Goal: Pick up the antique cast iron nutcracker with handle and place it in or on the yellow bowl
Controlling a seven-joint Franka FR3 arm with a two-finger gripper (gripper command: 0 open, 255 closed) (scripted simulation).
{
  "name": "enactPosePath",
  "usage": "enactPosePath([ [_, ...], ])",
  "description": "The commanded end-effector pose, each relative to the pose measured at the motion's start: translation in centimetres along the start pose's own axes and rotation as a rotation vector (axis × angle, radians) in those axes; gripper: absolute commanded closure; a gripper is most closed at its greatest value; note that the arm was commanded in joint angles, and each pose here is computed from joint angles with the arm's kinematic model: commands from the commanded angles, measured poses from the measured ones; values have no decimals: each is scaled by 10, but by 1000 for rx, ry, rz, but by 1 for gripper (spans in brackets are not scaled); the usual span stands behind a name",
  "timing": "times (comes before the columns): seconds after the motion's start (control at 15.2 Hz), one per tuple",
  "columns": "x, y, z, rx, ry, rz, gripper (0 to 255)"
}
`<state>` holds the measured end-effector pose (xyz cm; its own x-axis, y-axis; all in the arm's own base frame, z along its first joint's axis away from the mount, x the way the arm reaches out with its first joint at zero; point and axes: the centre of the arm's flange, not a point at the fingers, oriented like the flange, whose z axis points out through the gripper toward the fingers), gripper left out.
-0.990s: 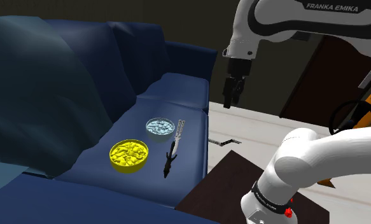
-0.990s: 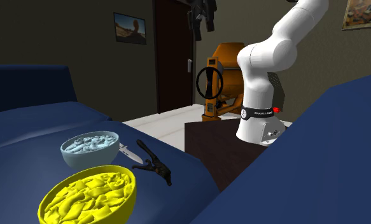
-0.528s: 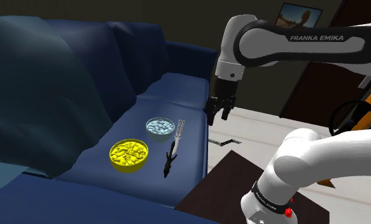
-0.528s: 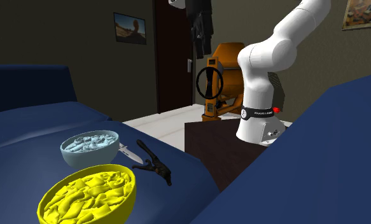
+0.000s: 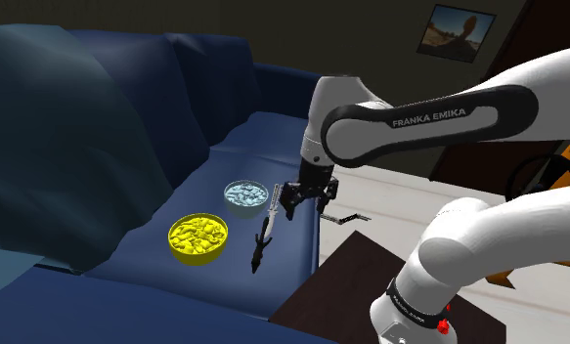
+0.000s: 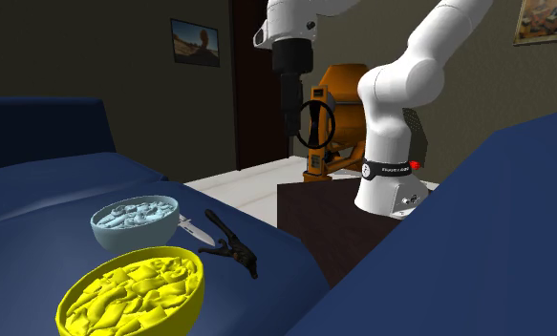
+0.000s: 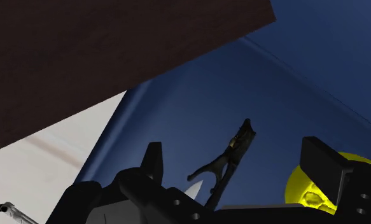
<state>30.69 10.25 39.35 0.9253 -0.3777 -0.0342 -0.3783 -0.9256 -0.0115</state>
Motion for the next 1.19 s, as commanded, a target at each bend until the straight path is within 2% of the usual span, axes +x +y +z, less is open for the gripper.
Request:
enactPosePath([
  [0.0, 5, -12, 22, -8, 30, 74, 0],
  [0.46, 33, -49, 101, -49, 118, 318, 0],
  [0.99, 83, -78, 189, -95, 218, 597, 0],
  [1.12, 90, -78, 202, -99, 228, 624, 0],
])
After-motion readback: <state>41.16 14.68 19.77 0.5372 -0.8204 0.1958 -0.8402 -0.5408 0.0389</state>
